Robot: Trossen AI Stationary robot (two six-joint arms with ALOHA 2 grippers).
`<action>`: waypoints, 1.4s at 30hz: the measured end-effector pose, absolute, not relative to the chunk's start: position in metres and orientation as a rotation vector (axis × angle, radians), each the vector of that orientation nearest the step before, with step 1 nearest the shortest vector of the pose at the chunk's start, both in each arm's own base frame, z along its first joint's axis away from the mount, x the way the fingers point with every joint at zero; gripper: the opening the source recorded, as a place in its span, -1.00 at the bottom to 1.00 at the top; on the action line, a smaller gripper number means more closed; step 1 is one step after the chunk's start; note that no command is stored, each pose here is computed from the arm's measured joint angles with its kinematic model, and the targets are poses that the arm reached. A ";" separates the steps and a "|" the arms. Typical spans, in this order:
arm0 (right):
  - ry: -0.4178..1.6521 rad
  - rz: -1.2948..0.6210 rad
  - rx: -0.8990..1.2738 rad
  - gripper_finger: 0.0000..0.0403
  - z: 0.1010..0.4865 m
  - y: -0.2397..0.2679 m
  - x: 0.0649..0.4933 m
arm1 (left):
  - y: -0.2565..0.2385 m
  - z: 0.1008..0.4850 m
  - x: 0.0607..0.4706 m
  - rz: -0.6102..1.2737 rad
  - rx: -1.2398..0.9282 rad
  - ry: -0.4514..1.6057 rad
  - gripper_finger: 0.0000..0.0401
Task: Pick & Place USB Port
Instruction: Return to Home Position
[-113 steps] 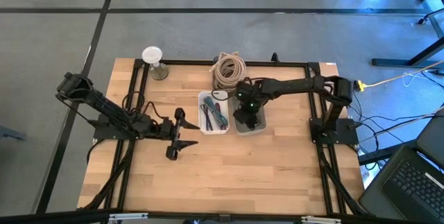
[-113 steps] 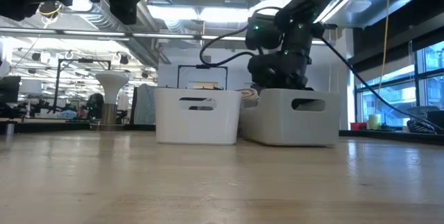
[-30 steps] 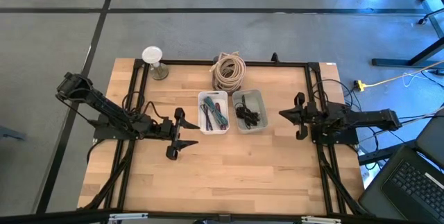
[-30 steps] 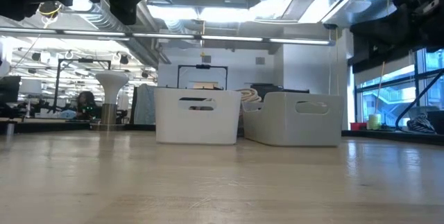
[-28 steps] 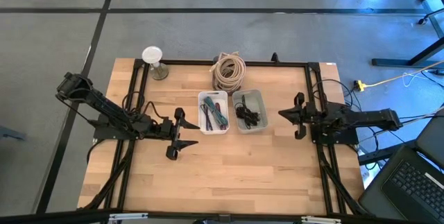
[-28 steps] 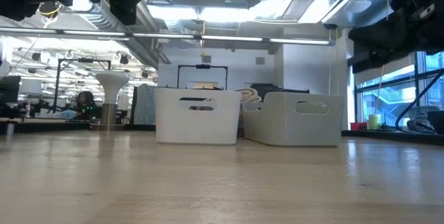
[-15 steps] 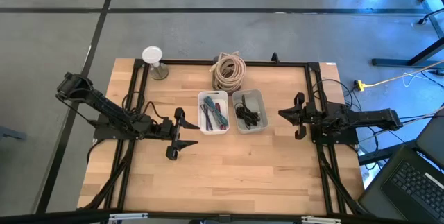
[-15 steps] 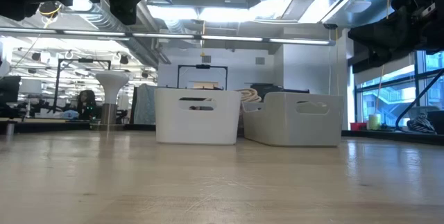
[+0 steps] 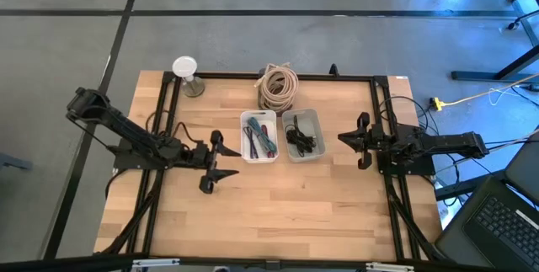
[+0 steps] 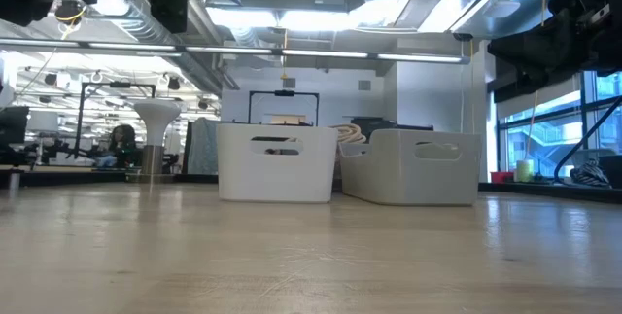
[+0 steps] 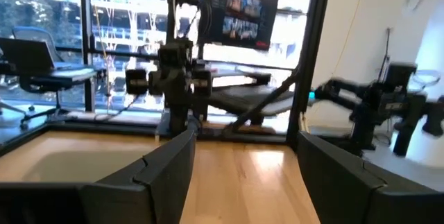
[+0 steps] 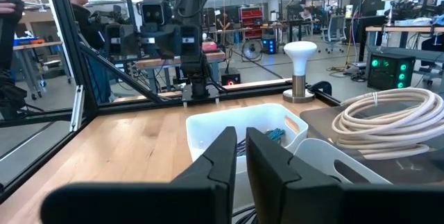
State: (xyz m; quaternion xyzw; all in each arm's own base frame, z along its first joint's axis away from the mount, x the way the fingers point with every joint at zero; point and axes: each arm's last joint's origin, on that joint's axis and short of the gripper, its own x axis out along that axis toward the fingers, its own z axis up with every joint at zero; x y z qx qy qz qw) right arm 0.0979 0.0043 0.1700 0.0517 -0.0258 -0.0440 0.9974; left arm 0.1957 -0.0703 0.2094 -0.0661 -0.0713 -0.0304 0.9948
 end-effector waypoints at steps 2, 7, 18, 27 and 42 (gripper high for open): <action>-0.052 -0.088 0.104 -0.82 0.170 0.004 0.098 | -0.068 0.213 0.189 -0.062 -0.136 -0.156 0.21; -0.052 -0.088 0.103 -0.82 0.170 0.004 0.098 | -0.056 0.214 0.176 -0.035 -0.073 -0.156 0.21; -0.052 -0.088 0.103 -0.82 0.170 0.004 0.098 | -0.024 0.225 0.150 -0.007 -0.051 -0.101 0.21; -0.052 -0.088 0.103 -0.82 0.170 0.004 0.098 | -0.012 0.195 0.124 -0.010 -0.065 -0.201 0.21; -0.051 -0.088 0.103 -0.82 0.170 0.004 0.098 | -0.003 0.187 0.102 -0.018 -0.051 -0.206 0.21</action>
